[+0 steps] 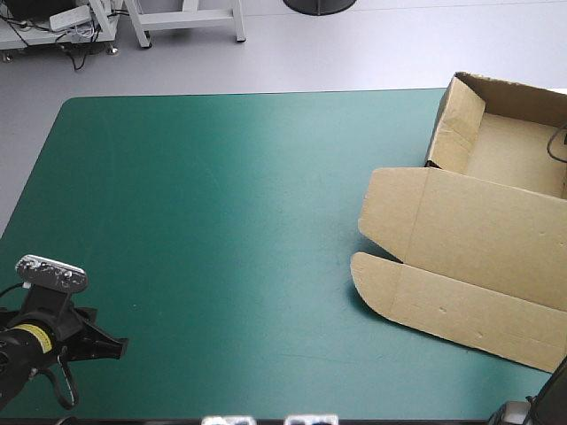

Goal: Fold the box

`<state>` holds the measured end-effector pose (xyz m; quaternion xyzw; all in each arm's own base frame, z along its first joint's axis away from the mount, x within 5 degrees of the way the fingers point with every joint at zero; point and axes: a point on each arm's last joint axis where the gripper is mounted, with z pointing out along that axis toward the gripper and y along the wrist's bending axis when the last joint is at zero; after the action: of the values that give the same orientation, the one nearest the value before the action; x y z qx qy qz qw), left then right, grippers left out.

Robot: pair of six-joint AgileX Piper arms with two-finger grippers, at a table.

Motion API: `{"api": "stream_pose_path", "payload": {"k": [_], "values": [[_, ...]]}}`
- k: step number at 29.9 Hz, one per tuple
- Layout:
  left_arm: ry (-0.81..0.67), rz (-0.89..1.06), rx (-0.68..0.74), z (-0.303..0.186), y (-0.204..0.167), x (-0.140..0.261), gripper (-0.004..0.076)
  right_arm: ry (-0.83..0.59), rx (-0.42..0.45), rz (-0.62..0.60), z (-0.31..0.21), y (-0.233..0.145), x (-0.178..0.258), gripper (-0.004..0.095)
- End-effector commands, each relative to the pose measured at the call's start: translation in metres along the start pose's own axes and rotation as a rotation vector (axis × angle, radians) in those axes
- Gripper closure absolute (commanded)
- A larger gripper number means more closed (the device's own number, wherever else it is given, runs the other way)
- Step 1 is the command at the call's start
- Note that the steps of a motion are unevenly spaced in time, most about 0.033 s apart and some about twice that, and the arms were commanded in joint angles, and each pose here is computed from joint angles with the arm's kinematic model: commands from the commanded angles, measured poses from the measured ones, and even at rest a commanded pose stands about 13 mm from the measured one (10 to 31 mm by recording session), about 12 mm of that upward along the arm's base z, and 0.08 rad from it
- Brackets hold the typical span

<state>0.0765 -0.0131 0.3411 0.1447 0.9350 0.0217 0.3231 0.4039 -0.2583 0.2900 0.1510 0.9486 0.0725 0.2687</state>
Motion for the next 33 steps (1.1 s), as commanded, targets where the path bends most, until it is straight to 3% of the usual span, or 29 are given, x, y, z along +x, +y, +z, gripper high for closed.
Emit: {"api": "stream_pose_path", "payload": {"k": [1,5,8,14,19,25,33], "values": [[0.027,-0.014,-0.006,-0.004,0.001,-0.001,0.0731,-0.126,-0.014,-0.023,-0.033,0.012,-0.013,0.0647],[0.027,-0.014,-0.006,-0.004,0.001,-0.001,0.0731,-0.125,-0.013,-0.038,-0.032,0.011,-0.013,0.0318],[0.027,-0.013,-0.011,-0.004,0.002,-0.001,0.0731,-0.121,-0.015,-0.027,-0.032,0.012,-0.013,0.0213],[0.027,-0.011,-0.011,-0.004,0.002,-0.001,0.0731,-0.102,-0.062,-0.01,-0.038,0.018,-0.011,0.0216],[0.027,-0.011,-0.011,-0.004,0.002,-0.001,0.0731,-0.174,-0.12,-0.039,-0.064,0.034,-0.015,0.0261],[0.027,-0.011,-0.011,-0.004,0.002,-0.001,0.0731,-0.304,-0.11,-0.12,-0.129,0.061,-0.018,0.0314],[0.017,-0.012,-0.009,-0.004,0.001,-0.002,0.0731,-0.536,-0.217,-0.269,-0.223,0.116,-0.003,0.0436]]}}
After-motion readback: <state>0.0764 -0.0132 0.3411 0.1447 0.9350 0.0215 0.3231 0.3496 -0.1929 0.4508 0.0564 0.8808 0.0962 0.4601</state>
